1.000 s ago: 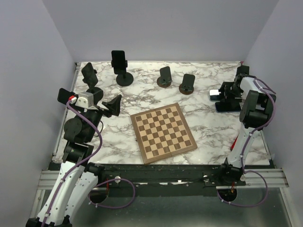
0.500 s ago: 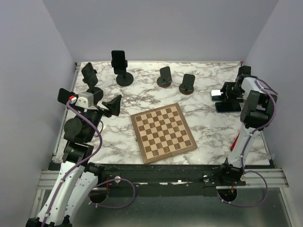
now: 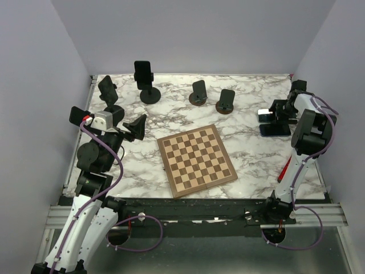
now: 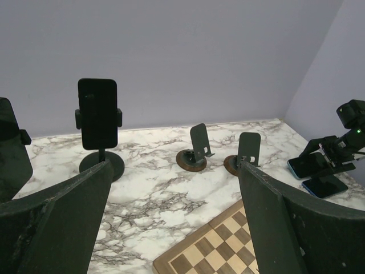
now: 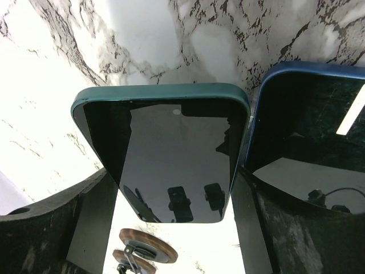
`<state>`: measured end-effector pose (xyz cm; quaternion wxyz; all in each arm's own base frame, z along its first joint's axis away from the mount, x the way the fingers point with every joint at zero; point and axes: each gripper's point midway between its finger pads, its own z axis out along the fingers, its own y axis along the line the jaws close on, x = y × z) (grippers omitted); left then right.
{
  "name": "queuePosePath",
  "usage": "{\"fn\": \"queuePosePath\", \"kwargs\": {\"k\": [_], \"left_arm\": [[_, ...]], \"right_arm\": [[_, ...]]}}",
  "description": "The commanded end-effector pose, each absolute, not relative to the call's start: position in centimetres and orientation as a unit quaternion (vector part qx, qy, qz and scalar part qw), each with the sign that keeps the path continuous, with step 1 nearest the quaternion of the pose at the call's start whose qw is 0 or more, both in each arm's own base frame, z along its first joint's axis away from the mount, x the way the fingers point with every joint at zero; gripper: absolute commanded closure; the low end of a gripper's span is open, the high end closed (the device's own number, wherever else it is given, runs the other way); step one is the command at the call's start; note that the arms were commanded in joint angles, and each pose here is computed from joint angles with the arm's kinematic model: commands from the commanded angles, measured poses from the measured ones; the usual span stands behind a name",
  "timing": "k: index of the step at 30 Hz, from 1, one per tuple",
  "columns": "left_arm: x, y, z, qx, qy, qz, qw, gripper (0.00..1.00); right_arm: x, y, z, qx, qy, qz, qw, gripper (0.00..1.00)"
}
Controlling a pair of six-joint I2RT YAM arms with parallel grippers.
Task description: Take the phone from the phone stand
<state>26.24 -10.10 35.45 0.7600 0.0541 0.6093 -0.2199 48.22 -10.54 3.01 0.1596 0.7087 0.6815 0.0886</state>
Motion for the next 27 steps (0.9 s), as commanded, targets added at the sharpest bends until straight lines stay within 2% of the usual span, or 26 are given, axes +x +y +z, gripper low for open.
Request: {"fn": "queuePosePath", "kwargs": {"k": [1, 4, 9, 17, 27], "left_arm": [[25.8, -10.5, 36.8, 0.061, 0.598, -0.232, 0.765, 0.01], [25.8, -10.5, 36.8, 0.060, 0.598, -0.233, 0.765, 0.01], [25.7, -10.5, 36.9, 0.060, 0.597, -0.232, 0.766, 0.01], [25.6, -10.4, 37.0, 0.060, 0.595, -0.232, 0.767, 0.01], [25.6, -10.4, 36.9, 0.060, 0.596, -0.233, 0.767, 0.01]], "right_arm": [[47.6, -10.5, 0.2, 0.702, 0.695, 0.082, 0.132, 0.52], [47.4, -10.3, 0.3, 0.702, 0.696, 0.084, 0.128, 0.46], [47.4, -10.2, 0.4, 0.700, 0.698, 0.084, 0.126, 0.25], [47.5, -10.5, 1.1, 0.695, 0.702, 0.081, 0.132, 0.05], [48.2, -10.9, 4.6, 0.677, 0.711, 0.089, 0.167, 0.00]]}}
